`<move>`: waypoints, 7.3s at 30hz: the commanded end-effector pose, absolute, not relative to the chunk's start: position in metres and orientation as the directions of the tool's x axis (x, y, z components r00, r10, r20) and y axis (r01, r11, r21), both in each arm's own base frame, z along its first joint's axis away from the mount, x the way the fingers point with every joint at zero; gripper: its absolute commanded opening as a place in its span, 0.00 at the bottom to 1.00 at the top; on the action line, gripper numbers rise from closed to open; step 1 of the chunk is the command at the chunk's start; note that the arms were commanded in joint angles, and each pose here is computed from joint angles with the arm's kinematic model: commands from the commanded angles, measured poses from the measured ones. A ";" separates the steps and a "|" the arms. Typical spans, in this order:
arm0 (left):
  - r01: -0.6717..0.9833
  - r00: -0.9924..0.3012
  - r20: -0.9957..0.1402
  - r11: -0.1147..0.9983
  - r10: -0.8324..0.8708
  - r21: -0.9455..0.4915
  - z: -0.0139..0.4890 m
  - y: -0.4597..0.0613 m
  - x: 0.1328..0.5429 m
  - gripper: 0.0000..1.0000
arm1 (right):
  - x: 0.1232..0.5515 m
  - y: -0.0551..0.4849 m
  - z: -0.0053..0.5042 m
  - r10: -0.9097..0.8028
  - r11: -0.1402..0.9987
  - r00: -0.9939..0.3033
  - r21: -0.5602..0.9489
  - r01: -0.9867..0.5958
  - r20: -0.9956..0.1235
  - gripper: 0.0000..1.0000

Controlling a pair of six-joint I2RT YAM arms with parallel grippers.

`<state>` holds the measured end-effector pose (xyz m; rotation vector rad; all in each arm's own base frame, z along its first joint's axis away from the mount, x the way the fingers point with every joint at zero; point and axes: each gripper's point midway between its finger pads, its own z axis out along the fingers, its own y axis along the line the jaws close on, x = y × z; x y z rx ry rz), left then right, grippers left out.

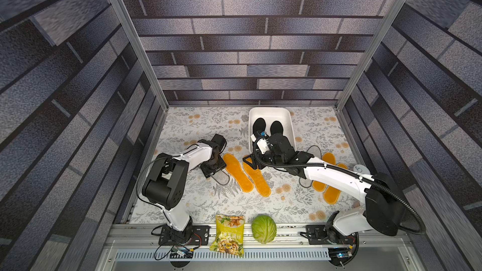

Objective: Put the insoles into the storage box
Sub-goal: Pick up the insole from the center of the board, then place the insole in the storage box.

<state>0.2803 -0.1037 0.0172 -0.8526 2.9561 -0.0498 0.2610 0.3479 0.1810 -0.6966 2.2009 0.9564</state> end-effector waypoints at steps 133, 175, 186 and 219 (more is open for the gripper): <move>0.258 -0.701 -0.683 0.819 -0.207 -0.513 0.206 -0.188 0.306 1.00 | 0.494 0.292 0.101 0.235 0.654 -0.882 0.737 -0.168 -0.410 0.00; 0.252 -0.710 -0.675 0.823 -0.201 -0.509 0.205 -0.186 0.303 1.00 | 0.501 0.284 0.069 0.239 0.673 -0.918 0.735 -0.078 -0.317 0.07; 0.253 -0.711 -0.674 0.821 -0.202 -0.512 0.205 -0.187 0.304 1.00 | 0.509 0.283 0.081 0.309 0.598 -0.897 0.798 -0.075 -0.315 0.08; 0.250 -0.720 -0.664 0.816 -0.203 -0.521 0.202 -0.190 0.305 1.00 | 0.512 0.272 0.061 0.328 0.618 -0.909 0.786 0.000 -0.258 0.08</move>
